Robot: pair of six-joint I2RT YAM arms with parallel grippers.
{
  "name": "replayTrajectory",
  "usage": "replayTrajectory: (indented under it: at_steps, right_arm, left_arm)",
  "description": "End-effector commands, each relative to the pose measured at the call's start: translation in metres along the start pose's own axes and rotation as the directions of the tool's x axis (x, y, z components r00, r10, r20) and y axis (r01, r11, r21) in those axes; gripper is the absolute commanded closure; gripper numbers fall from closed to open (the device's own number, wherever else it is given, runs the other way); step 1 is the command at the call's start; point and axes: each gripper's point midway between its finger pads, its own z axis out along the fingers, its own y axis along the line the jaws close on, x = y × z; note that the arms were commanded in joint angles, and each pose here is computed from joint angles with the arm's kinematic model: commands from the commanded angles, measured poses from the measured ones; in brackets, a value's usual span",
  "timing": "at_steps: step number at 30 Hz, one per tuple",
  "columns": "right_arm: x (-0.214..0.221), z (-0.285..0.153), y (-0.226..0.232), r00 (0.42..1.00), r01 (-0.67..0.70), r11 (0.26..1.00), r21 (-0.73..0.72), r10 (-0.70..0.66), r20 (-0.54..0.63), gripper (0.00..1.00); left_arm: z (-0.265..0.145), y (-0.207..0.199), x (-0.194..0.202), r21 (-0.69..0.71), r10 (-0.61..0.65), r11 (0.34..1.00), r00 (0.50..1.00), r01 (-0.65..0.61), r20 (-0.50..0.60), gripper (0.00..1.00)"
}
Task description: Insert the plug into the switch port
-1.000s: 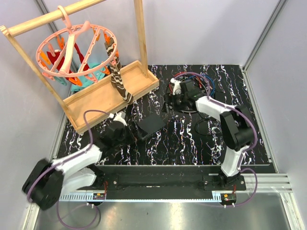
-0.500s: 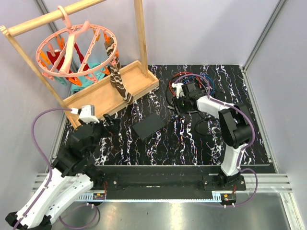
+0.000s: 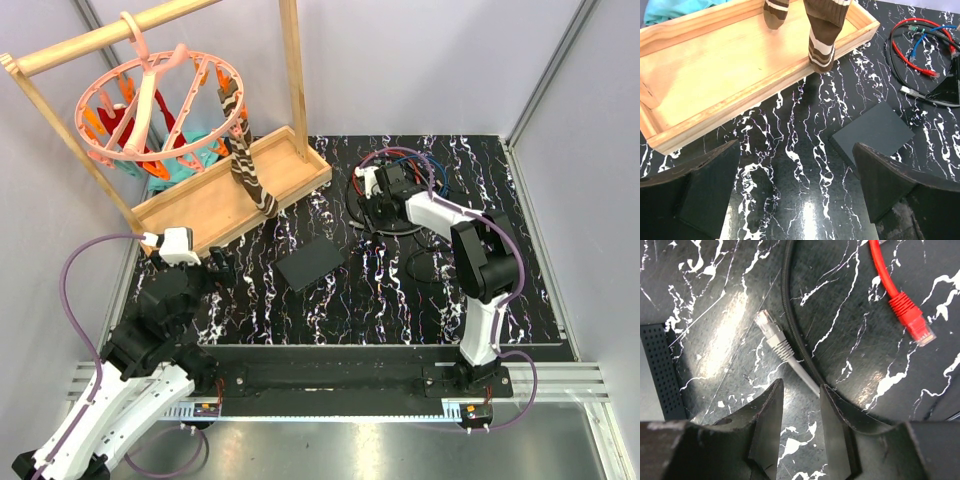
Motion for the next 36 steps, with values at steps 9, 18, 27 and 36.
replayTrajectory:
  at_steps: [9,18,27,36]
  right_arm:
    - [0.015,0.021,0.008,0.991,0.024,0.999,-0.029,-0.028,-0.134,0.56]
    - [0.030,0.013,0.028,0.986,0.023,0.999,-0.030,-0.028,-0.163,0.64]
    - [-0.007,-0.024,0.003,0.996,0.070,0.991,0.113,-0.064,-0.059,0.87]
    - [-0.060,-0.114,-0.062,0.995,0.018,0.953,0.302,-0.045,0.083,0.88]
  left_arm:
    - [0.003,0.002,-0.008,-0.003,0.032,0.999,0.998,-0.032,0.056,0.01]
    - [0.005,-0.001,-0.007,0.009,0.042,0.999,0.998,-0.042,0.056,0.01]
    - [0.005,-0.002,-0.007,0.014,0.042,0.999,0.998,-0.043,0.056,0.01]
    - [0.005,-0.002,-0.006,0.019,0.047,0.999,0.998,-0.048,0.052,0.01]
